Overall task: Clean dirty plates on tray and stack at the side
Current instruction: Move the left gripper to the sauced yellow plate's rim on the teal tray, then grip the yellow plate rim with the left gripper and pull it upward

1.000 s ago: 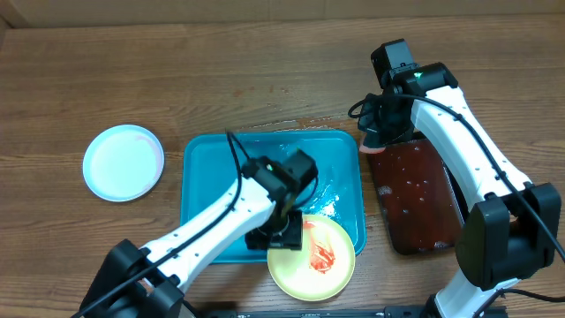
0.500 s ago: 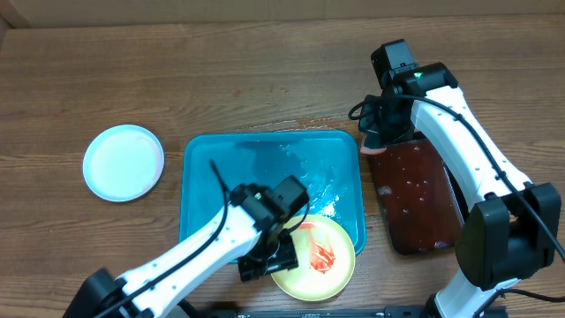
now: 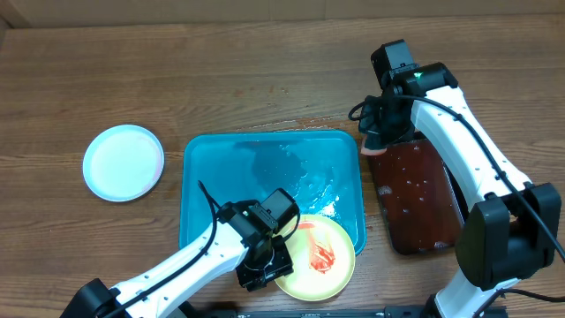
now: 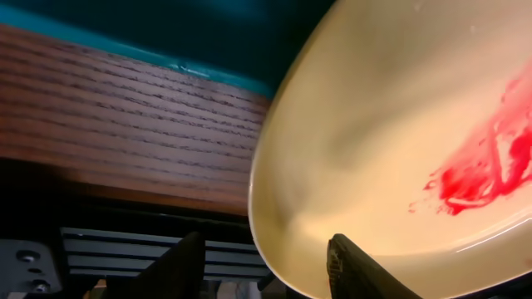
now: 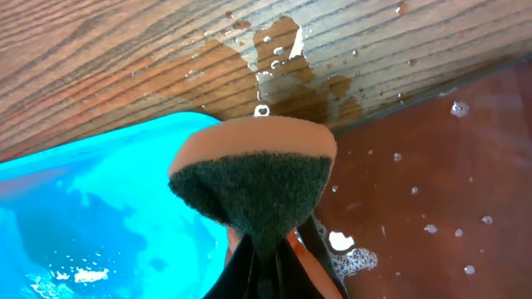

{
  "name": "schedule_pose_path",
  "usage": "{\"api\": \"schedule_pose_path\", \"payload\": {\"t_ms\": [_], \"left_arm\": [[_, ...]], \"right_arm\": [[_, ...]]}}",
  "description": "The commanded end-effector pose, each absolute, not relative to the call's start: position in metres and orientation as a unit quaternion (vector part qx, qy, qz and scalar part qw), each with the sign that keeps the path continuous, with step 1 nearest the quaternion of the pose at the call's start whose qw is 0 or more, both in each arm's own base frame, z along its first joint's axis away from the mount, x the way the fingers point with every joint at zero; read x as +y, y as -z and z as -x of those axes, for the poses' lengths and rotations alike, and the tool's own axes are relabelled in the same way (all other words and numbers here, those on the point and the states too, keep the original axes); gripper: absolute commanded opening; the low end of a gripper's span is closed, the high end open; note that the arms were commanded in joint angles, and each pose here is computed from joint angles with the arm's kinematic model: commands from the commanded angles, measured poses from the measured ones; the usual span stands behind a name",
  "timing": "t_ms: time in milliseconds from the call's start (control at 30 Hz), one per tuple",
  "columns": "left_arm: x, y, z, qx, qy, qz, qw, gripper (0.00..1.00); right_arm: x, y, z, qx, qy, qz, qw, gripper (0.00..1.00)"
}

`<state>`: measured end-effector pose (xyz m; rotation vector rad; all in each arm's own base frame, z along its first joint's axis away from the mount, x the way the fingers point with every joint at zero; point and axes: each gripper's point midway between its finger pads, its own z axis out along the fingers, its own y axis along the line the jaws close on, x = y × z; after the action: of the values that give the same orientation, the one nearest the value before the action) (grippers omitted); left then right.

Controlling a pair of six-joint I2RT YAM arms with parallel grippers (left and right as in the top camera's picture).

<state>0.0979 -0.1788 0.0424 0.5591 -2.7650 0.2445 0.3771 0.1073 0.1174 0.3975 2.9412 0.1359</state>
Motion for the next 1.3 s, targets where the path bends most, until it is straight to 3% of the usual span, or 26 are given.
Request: {"api": "schedule_pose_path", "payload": {"t_ms": [0, 400, 600, 900, 967, 1267], "left_arm": [[-0.176, -0.042, -0.101, -0.957, -0.094, -0.226, 0.156, 0.49], [-0.175, -0.037, -0.111, -0.95, -0.109, -0.247, 0.16, 0.44], [-0.178, -0.031, -0.109, -0.947, -0.105, -0.245, 0.177, 0.36], [-0.184, -0.016, -0.105, -0.938, -0.112, -0.234, 0.229, 0.44], [-0.186, -0.015, -0.106, -0.938, -0.119, -0.226, 0.234, 0.05], [-0.19, -0.016, -0.112, -0.944, -0.133, -0.202, 0.224, 0.04]], "right_arm": [[0.109, -0.134, -0.383, 0.984, -0.058, -0.13, 0.107, 0.04], [0.109, -0.135, -0.383, 0.984, -0.058, -0.13, 0.107, 0.04], [0.108, -0.134, -0.383, 0.984, -0.057, -0.13, 0.106, 0.04], [0.108, -0.134, -0.381, 0.986, -0.055, -0.121, 0.103, 0.04], [0.108, -0.134, -0.38, 0.986, -0.054, -0.121, 0.101, 0.04], [0.108, -0.134, -0.38, 0.986, -0.054, -0.121, 0.1, 0.04]]}}
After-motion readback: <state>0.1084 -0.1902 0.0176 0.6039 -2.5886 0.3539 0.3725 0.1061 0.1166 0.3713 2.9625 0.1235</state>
